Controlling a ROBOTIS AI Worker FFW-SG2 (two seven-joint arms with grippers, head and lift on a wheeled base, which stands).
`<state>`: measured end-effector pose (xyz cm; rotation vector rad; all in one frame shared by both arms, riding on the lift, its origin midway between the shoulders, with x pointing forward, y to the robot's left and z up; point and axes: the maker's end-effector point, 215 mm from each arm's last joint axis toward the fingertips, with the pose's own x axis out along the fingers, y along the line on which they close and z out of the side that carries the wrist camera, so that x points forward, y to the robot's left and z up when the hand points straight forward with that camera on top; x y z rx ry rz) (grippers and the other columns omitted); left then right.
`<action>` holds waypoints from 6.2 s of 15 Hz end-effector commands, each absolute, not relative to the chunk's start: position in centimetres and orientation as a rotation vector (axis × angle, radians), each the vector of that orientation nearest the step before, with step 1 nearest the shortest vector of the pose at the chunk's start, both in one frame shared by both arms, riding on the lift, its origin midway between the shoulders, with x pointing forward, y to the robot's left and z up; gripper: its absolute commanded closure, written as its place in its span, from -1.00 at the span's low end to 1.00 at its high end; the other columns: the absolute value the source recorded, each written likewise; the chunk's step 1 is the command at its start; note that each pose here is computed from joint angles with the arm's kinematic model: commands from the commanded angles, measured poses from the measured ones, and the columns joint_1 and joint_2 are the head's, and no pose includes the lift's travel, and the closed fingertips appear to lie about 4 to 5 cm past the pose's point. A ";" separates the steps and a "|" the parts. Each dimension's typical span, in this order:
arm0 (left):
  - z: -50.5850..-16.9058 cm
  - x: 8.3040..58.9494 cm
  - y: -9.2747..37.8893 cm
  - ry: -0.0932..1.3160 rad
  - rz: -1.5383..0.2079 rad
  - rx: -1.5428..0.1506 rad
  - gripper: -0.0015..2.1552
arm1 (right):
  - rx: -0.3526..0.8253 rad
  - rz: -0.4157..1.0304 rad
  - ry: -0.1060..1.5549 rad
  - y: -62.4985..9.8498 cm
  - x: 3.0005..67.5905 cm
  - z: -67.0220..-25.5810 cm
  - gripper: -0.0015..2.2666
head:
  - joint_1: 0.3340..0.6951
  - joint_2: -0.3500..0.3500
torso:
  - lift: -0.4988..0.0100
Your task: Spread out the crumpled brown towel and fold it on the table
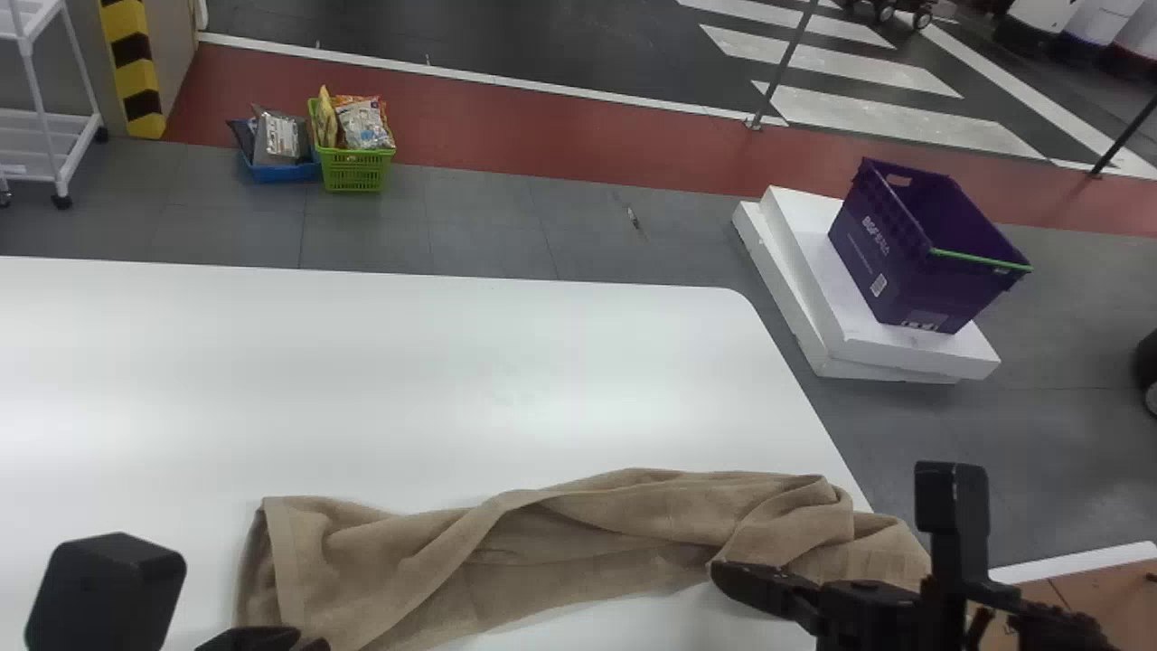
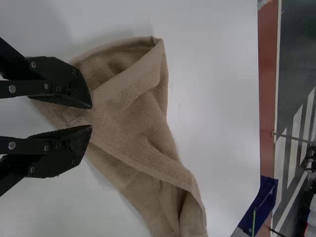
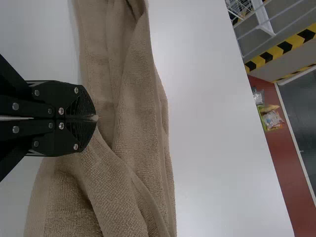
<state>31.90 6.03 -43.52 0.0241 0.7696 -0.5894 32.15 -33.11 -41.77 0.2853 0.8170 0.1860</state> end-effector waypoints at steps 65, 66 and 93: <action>-27.1 35.6 19.1 0.476 -0.311 -0.040 0.34 | 0.310 0.057 0.253 -44.3 33.7 -16.4 0.46 | 1.00 -1.00 | 0.46; -27.5 35.3 19.9 0.512 -0.293 -0.070 0.34 | 0.319 0.037 0.236 -45.9 33.2 -16.0 0.46 | 1.00 -1.00 | 0.46; -26.9 38.0 21.8 0.558 -0.236 -0.166 0.33 | 0.541 -0.072 0.430 -49.2 32.3 -29.6 0.46 | 1.00 -1.00 | 0.46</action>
